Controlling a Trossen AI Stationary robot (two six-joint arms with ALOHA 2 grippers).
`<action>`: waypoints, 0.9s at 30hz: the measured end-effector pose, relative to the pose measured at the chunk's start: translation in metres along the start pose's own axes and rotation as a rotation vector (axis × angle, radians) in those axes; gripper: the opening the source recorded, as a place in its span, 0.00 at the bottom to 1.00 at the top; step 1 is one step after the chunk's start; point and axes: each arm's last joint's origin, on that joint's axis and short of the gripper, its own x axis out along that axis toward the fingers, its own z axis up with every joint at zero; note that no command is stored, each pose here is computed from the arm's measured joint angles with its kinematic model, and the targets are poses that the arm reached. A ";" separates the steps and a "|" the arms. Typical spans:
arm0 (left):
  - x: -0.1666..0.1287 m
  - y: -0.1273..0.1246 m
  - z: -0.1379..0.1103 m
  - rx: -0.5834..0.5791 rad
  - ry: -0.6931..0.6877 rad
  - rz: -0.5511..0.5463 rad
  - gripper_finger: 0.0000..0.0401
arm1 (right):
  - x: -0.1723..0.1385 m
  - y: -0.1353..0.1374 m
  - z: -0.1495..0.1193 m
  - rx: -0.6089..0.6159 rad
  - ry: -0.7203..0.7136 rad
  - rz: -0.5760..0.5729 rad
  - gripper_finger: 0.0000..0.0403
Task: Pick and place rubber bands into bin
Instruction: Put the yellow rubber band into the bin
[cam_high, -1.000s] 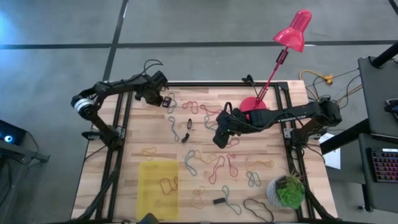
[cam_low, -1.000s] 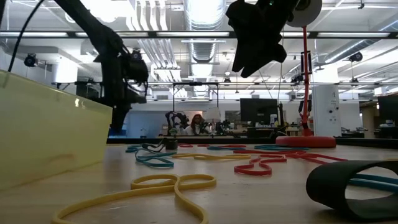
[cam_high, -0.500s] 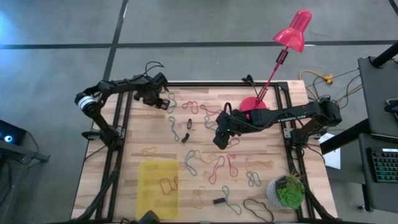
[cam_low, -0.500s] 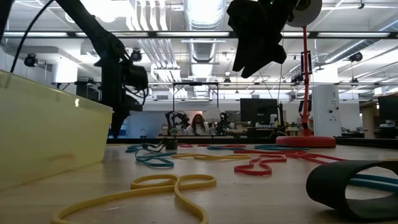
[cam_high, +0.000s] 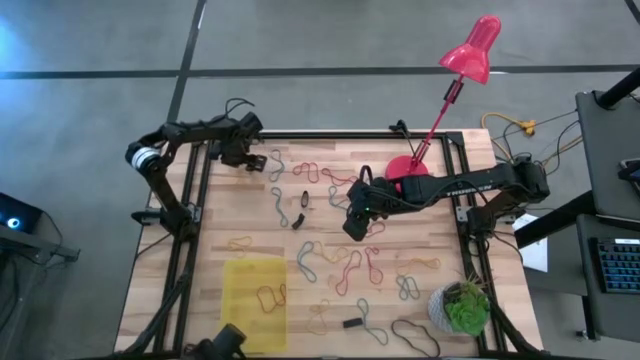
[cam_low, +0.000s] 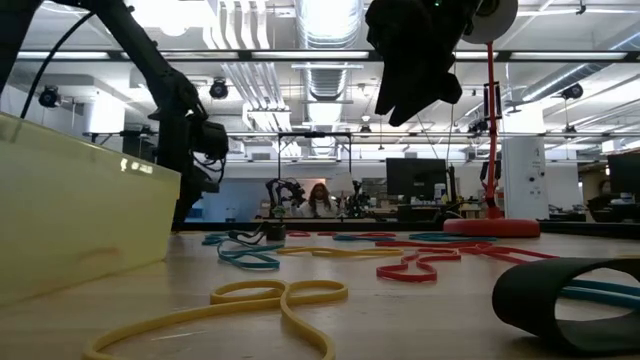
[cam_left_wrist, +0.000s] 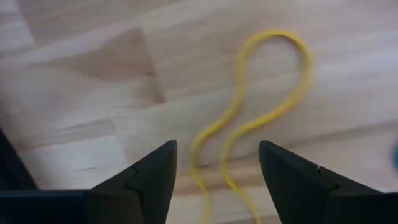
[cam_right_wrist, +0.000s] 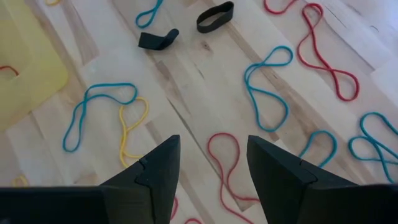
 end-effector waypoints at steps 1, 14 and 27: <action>0.001 0.003 0.001 -0.011 0.005 -0.001 0.52 | 0.000 0.000 0.000 0.000 0.000 0.000 0.43; 0.010 0.005 0.008 0.017 0.060 -0.078 0.34 | 0.001 -0.006 0.005 0.021 -0.008 -0.015 0.43; 0.011 0.003 0.008 0.027 0.058 -0.100 0.08 | 0.002 -0.008 0.006 0.027 -0.013 -0.019 0.43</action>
